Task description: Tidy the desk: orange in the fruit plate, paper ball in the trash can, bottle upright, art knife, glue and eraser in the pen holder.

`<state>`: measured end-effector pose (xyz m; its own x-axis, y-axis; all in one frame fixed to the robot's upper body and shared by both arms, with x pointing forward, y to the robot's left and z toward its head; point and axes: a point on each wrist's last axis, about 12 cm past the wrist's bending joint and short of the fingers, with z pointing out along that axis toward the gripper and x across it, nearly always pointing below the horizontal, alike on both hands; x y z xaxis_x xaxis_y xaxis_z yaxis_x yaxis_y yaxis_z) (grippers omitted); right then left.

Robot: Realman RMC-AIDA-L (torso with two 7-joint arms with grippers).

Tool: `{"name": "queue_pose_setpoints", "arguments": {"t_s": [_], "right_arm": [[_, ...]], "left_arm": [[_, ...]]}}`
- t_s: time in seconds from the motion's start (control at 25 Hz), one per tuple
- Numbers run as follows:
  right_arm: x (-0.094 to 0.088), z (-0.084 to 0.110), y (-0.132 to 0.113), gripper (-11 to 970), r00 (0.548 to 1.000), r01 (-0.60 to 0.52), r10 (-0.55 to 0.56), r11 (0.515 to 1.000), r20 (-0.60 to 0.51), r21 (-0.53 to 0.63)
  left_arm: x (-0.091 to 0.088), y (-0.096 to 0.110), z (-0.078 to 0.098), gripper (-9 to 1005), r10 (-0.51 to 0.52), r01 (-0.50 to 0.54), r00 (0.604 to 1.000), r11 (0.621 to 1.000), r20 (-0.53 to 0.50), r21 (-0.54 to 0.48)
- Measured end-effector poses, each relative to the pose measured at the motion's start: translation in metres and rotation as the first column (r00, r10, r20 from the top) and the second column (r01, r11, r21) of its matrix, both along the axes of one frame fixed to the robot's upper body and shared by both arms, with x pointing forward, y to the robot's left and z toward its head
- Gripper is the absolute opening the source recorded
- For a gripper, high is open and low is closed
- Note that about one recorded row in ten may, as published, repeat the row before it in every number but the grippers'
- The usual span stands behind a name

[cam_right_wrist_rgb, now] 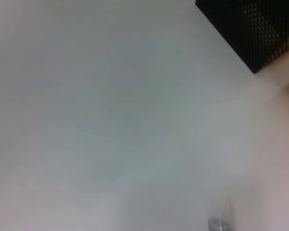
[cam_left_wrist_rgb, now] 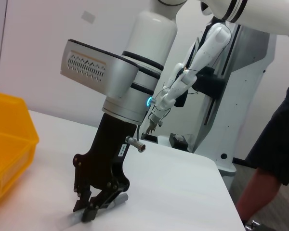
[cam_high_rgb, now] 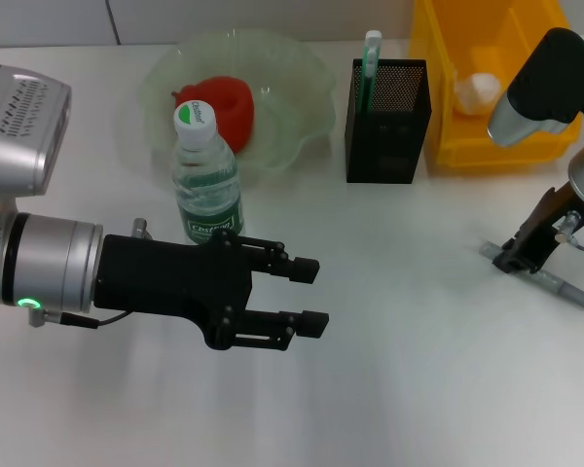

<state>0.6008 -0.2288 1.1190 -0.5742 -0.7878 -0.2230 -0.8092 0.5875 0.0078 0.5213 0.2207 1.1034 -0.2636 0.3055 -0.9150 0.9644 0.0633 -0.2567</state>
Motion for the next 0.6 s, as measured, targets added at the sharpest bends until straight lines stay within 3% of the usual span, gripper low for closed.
{"name": "queue_pose_setpoints", "arguments": {"t_s": [0.2, 0.4, 0.52, 0.6], "right_arm": [[0.000, 0.003, -0.001, 176, 1.000, 0.001, -0.001, 1.000, 0.007, 0.009], [-0.002, 0.019, -0.003, 133, 0.999, 0.005, -0.007, 0.999, 0.044, 0.053], [-0.004, 0.054, -0.015, 133, 0.983, 0.028, -0.070, 0.970, 0.168, 0.240], [-0.005, 0.059, -0.019, 133, 0.976, 0.026, -0.087, 0.956, 0.201, 0.291]], "left_arm": [[0.000, 0.000, 0.000, 594, 0.000, 0.000, 1.000, 1.000, 0.000, 0.000], [0.000, 0.000, 0.001, 594, -0.001, 0.001, 1.000, 1.000, 0.000, -0.002], [0.000, 0.000, 0.001, 594, -0.001, 0.001, 1.000, 1.000, 0.000, -0.003], [0.000, 0.000, 0.001, 594, -0.001, 0.001, 1.000, 1.000, 0.000, -0.004]]}}
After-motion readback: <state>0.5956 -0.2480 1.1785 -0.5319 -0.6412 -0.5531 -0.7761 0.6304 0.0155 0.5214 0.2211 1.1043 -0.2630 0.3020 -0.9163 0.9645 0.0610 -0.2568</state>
